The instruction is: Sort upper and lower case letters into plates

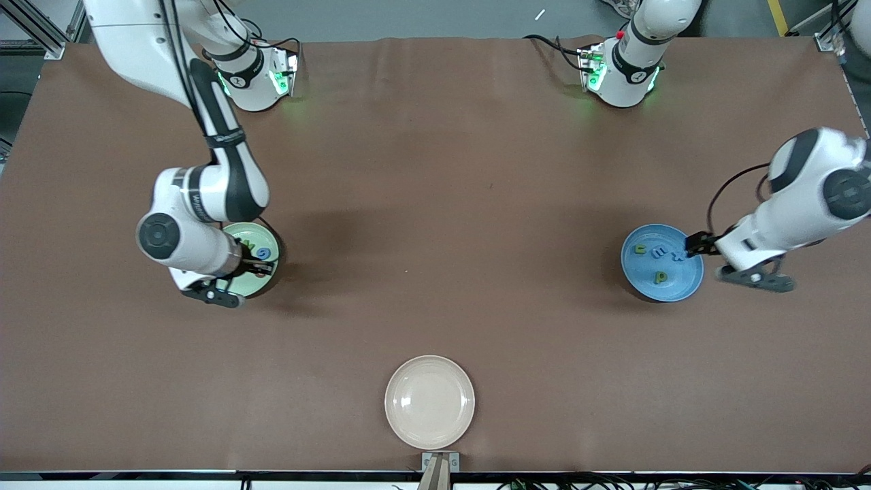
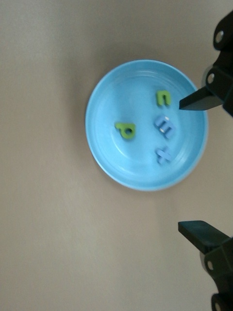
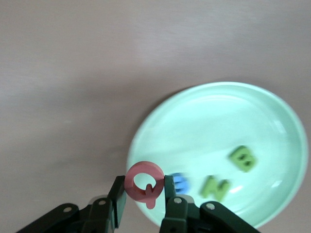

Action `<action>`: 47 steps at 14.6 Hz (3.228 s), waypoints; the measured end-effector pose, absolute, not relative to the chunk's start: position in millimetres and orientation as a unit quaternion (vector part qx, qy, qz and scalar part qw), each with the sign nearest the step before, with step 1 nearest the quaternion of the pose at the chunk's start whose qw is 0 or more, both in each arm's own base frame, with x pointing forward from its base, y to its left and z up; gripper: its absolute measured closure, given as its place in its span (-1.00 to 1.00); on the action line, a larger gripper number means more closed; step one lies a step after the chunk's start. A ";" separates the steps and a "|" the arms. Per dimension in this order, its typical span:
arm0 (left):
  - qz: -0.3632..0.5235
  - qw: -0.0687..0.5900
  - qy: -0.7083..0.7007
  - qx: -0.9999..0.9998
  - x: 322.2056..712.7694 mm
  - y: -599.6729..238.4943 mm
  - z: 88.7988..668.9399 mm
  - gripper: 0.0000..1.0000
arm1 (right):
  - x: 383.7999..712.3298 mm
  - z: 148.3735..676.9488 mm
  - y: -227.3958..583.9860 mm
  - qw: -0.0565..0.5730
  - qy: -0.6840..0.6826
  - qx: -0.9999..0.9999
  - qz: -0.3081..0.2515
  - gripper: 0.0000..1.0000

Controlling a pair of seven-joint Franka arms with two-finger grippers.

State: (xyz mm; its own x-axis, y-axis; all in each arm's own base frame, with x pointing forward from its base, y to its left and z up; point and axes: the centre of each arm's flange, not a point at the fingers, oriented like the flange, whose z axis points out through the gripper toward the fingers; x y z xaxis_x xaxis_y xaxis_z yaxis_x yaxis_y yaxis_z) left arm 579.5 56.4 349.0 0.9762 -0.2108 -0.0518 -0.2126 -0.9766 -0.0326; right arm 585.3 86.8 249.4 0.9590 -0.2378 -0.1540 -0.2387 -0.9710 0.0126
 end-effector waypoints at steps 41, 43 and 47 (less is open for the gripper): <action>-0.001 -0.007 0.003 -1.000 602.0 28.9 461.6 -0.99 | 615.9 297.2 28.6 0.011 0.069 -0.991 0.118 -1.00; -0.009 -0.002 -0.001 -1.000 595.9 32.3 478.9 -0.99 | 626.0 336.9 11.6 0.014 0.054 -0.990 0.130 -1.00; -0.022 0.001 -0.009 -1.000 584.6 39.2 505.9 -0.99 | 642.4 422.9 -20.4 -0.005 0.023 -0.993 0.119 -1.00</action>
